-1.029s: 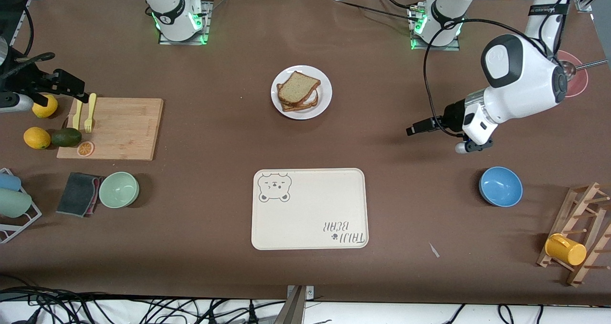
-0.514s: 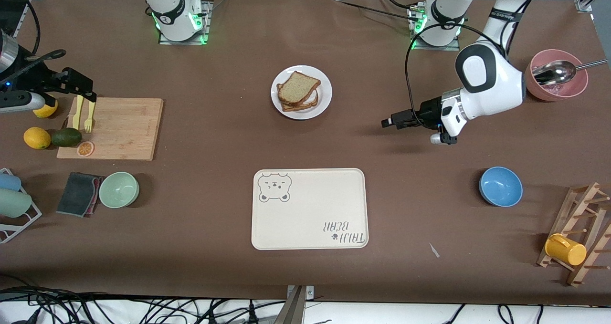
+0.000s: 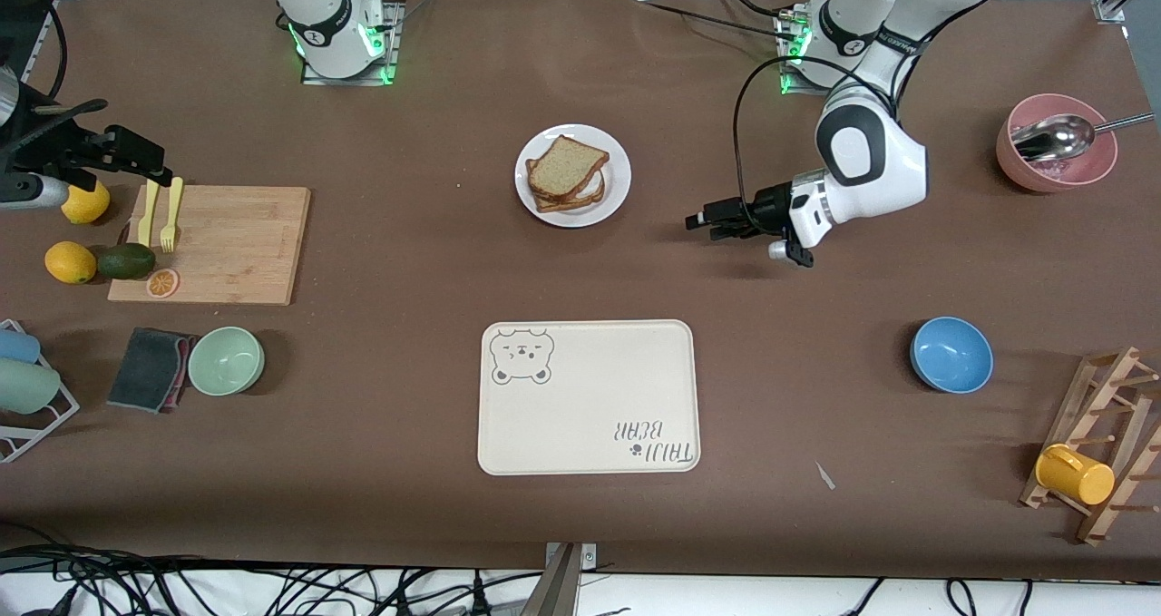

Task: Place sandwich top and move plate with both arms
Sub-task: 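Reach the left gripper toward the white plate rim while the right gripper rests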

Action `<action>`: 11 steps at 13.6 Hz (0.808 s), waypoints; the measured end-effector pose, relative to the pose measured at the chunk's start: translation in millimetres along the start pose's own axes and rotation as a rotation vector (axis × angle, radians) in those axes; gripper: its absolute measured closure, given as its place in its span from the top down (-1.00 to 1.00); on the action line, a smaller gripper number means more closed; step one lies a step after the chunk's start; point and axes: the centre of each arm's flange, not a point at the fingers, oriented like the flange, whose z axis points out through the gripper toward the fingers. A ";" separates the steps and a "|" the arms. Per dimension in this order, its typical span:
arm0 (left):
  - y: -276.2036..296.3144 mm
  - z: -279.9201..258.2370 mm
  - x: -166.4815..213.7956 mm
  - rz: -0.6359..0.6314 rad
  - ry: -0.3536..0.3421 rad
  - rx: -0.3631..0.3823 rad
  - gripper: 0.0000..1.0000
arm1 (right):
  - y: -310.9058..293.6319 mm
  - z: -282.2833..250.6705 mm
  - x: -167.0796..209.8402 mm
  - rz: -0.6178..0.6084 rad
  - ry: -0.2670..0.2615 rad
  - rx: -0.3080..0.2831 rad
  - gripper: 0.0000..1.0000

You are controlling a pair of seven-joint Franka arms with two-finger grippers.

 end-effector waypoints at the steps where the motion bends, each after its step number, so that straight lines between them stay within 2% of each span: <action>1: 0.7 6.5 -3.4 0.011 0.005 -0.021 1.00 | -0.5 0.1 -0.1 0.000 -0.001 0.000 1.00; 5: -8.1 35.1 -24.4 0.031 -0.006 -0.063 1.00 | -0.7 0.2 -0.3 0.001 -0.003 0.000 1.00; 11: 10.4 94.5 -74.9 -0.008 0.015 0.007 1.00 | -0.8 0.2 -0.3 0.001 -0.003 0.000 1.00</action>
